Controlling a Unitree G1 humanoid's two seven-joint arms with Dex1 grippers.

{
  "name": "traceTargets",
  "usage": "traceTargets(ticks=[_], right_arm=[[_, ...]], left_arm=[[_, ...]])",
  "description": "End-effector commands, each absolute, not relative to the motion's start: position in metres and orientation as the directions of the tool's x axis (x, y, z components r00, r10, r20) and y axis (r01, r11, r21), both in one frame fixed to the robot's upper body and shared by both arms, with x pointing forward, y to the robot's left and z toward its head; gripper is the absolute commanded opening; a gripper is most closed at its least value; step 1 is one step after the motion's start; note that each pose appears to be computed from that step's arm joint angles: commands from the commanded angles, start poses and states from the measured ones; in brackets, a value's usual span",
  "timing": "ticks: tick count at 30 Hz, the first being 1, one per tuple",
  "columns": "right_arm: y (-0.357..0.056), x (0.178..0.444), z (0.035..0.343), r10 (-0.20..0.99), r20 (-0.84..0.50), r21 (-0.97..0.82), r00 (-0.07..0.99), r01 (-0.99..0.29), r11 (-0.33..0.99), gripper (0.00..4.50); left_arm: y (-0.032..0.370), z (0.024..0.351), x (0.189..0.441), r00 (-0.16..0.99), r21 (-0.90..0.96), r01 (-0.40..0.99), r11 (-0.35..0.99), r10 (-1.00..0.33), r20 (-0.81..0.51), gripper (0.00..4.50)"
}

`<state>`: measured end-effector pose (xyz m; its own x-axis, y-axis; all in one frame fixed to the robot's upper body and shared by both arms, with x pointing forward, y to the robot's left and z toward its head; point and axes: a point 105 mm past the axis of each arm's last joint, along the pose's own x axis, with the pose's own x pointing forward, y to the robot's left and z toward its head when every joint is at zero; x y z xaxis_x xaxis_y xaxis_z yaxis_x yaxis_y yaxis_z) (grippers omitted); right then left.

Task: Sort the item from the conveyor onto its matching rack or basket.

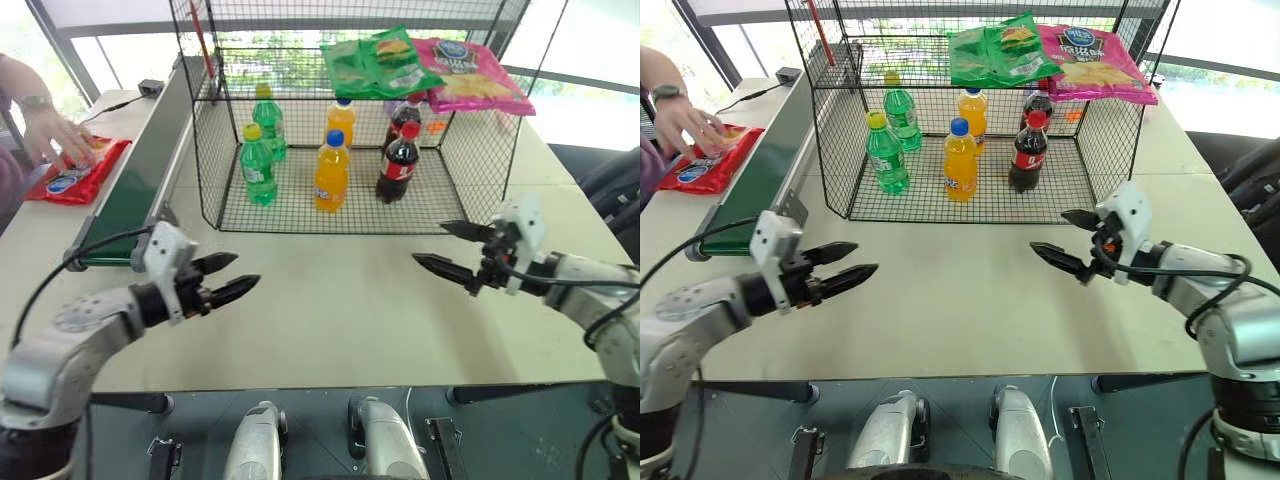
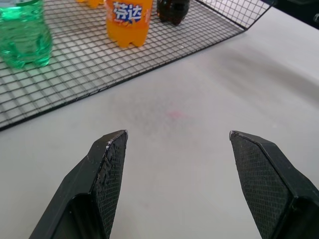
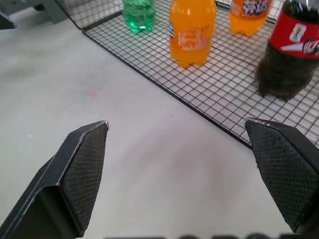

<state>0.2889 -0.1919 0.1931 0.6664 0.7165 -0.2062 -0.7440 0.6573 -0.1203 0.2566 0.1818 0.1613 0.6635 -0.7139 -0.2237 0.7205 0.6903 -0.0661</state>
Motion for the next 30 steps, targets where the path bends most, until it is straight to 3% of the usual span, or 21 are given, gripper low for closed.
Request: traceTargets(ticks=[1, 9, 15, 30], right_arm=[[-0.186, 0.28, 0.206, 0.755, -0.204, -0.149, 0.623, -0.782, 0.606, 4.5], [-0.172, 0.285, 0.198, 0.78, -0.206, -0.121, 0.591, -0.806, 0.579, 4.5], [-0.167, 0.289, 0.194, 0.785, -0.21, -0.116, 0.583, -0.812, 0.572, 4.5], [-0.17, 0.289, 0.192, 0.764, -0.201, -0.123, 0.613, -0.789, 0.601, 4.5]], left_arm=[[0.186, 0.164, 0.235, 0.624, -0.077, 0.746, 0.661, -0.735, -0.265, 3.42], [0.193, 0.156, 0.244, 0.71, -0.024, 0.672, 0.74, -0.653, -0.262, 3.42], [0.205, 0.159, 0.263, 0.827, 0.094, 0.546, 0.833, -0.517, -0.222, 3.42], [0.193, 0.166, 0.263, 0.764, 0.034, 0.635, 0.772, -0.62, -0.182, 3.42]])
